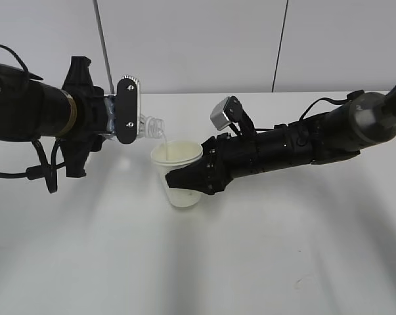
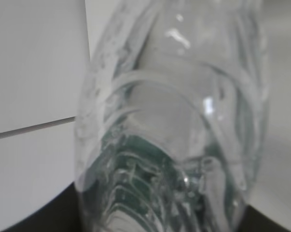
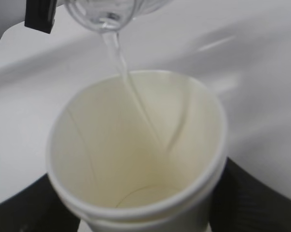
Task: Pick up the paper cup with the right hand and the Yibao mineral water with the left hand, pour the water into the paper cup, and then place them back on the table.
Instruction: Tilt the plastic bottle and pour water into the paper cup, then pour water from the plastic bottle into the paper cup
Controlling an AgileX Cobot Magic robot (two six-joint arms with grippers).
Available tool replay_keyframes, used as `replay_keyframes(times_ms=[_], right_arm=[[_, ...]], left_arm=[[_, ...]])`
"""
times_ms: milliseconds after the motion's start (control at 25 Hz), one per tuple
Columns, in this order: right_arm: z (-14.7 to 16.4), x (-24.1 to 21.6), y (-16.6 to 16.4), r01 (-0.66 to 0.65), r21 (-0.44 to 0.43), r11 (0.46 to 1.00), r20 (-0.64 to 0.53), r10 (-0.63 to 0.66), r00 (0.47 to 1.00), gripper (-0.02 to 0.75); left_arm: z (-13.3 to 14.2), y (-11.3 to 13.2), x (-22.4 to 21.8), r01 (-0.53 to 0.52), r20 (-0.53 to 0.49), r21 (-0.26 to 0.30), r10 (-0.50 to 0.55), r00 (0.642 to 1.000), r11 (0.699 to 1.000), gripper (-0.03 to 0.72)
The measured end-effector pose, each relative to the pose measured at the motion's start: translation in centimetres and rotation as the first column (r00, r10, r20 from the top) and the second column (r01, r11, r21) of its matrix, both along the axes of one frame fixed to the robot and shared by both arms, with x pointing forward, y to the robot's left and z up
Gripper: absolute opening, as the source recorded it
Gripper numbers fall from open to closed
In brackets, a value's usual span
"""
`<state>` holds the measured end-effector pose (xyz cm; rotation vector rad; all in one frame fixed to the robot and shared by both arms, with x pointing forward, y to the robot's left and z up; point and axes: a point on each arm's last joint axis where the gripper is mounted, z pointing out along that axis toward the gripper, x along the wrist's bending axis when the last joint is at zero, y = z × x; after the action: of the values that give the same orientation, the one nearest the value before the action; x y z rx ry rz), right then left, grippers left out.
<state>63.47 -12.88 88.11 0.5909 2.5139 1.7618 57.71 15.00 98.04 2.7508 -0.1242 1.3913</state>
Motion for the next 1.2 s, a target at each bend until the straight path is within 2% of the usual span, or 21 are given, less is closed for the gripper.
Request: replay_keyframes(times_ms=[1200], right_arm=[[-0.04, -0.04, -0.01, -0.006, -0.005, 1.0, 0.001, 0.006, 1.0, 0.532]], left_arm=[[0.13, 0.14, 0.11, 0.01, 0.022, 0.043, -0.011, 1.0, 0.999, 0.335]])
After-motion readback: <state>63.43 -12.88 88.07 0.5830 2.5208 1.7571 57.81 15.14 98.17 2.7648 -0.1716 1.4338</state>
